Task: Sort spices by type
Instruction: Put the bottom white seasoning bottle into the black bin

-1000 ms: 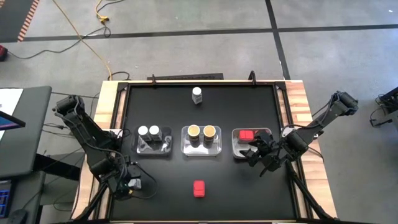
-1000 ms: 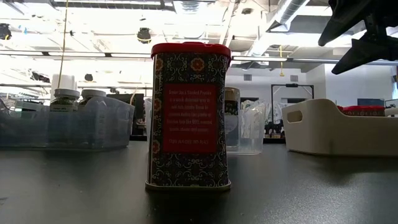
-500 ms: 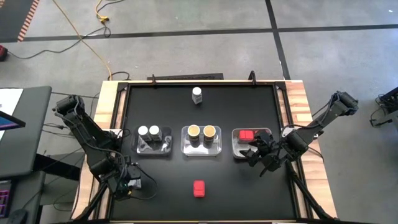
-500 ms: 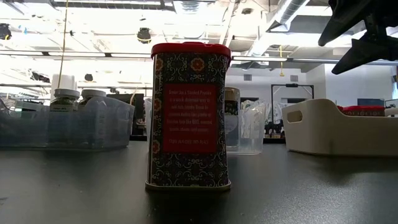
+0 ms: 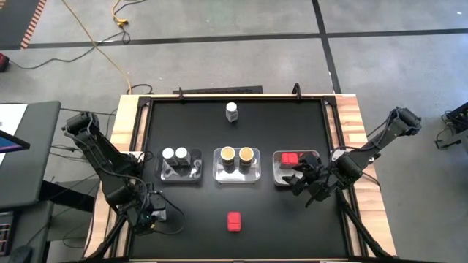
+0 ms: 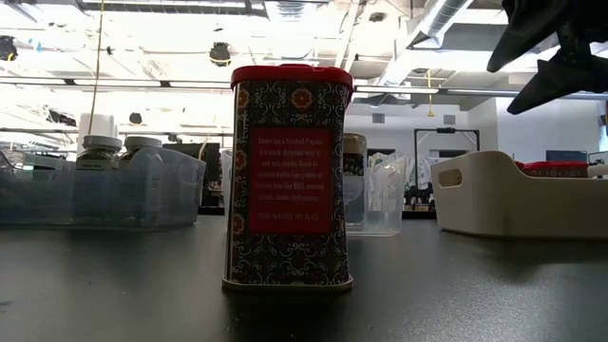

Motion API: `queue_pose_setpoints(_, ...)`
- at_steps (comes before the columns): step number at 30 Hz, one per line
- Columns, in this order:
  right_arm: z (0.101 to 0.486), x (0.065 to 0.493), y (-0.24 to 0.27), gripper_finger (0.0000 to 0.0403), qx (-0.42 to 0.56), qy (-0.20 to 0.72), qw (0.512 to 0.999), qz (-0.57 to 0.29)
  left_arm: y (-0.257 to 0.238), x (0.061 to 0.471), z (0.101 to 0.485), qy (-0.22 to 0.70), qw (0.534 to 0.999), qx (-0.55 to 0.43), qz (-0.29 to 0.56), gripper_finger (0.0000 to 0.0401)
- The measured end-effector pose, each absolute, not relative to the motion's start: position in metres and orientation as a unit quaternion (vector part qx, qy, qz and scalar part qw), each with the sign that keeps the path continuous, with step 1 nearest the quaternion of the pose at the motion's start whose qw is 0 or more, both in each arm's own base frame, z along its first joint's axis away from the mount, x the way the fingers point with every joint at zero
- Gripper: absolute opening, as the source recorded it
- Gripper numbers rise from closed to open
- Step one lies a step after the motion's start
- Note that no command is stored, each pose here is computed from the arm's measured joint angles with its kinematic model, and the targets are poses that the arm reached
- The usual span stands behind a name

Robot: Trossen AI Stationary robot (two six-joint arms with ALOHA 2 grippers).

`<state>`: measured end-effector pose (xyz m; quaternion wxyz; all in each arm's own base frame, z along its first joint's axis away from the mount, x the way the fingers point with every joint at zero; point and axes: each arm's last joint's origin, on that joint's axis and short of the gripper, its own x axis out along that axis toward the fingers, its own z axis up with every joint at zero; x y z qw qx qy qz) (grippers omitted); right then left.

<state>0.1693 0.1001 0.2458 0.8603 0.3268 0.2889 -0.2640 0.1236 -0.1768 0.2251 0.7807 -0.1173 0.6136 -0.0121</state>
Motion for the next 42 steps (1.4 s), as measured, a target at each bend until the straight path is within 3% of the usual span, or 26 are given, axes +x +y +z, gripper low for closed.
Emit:
queue_pose_setpoints(18, 0.246, 0.169, 0.101, 0.0372, 0.330, 0.294, 0.859, -0.259, -0.169, 0.138, 0.226, 0.601, 0.779, -0.176, 0.032, 0.0204)
queue_pose_setpoints(23, 0.246, 0.169, 0.101, 0.0372, 0.330, 0.295, 0.859, -0.259, -0.164, 0.149, 0.253, 0.563, 0.808, -0.174, 0.014, 0.0204)
queue_pose_setpoints(31, 0.246, 0.169, 0.101, 0.0372, 0.330, 0.295, 0.859, -0.259, -0.132, 0.158, 0.308, 0.532, 0.840, -0.103, 0.036, 0.0194)
queue_pose_setpoints(42, 0.246, 0.169, 0.101, 0.0372, 0.330, 0.295, 0.859, -0.259, -0.078, 0.165, 0.327, 0.556, 0.830, 0.007, 0.039, 0.0198)
